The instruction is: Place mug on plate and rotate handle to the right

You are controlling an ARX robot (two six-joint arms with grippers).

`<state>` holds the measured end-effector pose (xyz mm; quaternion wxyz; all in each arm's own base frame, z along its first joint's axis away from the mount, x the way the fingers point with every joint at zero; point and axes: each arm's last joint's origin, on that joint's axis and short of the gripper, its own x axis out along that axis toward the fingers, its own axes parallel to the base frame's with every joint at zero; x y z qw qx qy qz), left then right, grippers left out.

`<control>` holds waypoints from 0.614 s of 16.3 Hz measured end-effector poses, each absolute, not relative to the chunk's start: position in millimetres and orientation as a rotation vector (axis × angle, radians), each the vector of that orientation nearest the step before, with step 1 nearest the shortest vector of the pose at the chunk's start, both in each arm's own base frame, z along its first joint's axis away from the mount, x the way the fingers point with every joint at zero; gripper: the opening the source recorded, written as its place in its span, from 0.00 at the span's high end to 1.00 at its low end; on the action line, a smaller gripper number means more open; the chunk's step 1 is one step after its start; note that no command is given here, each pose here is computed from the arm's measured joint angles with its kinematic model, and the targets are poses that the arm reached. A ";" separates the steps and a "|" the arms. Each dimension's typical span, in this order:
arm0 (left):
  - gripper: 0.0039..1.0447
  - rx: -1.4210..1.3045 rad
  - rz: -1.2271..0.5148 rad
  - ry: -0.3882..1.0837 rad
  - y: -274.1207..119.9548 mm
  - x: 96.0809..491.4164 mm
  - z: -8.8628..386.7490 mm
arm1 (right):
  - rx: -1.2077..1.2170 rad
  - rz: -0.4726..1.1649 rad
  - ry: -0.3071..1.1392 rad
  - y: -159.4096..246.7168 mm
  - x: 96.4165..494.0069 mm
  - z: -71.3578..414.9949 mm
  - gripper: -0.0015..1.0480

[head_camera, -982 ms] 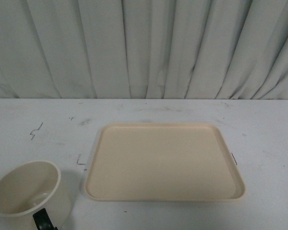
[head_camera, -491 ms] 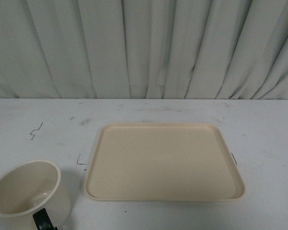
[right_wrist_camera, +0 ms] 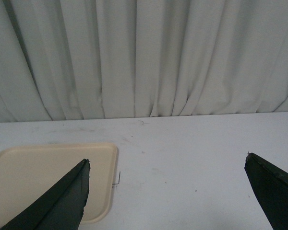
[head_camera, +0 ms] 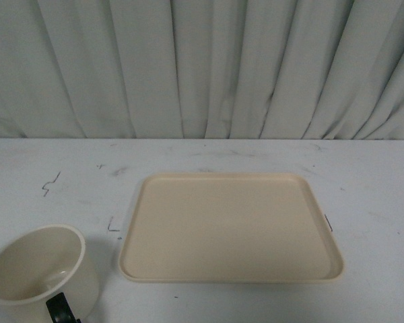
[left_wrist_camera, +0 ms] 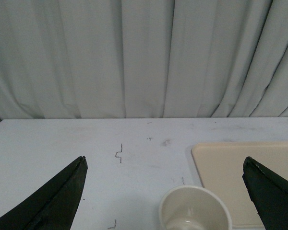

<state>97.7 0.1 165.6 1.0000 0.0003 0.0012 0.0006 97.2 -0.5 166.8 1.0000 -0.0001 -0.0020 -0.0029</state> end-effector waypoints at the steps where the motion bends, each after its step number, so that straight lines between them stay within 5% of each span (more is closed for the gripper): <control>1: 0.06 0.001 0.001 0.003 0.1 97.7 165.6 | 0.000 -0.006 -0.004 -0.5 97.2 166.8 0.06; 10: 0.06 0.002 0.006 0.019 0.1 97.7 164.5 | 0.000 -0.006 -0.004 -0.5 97.2 166.8 0.06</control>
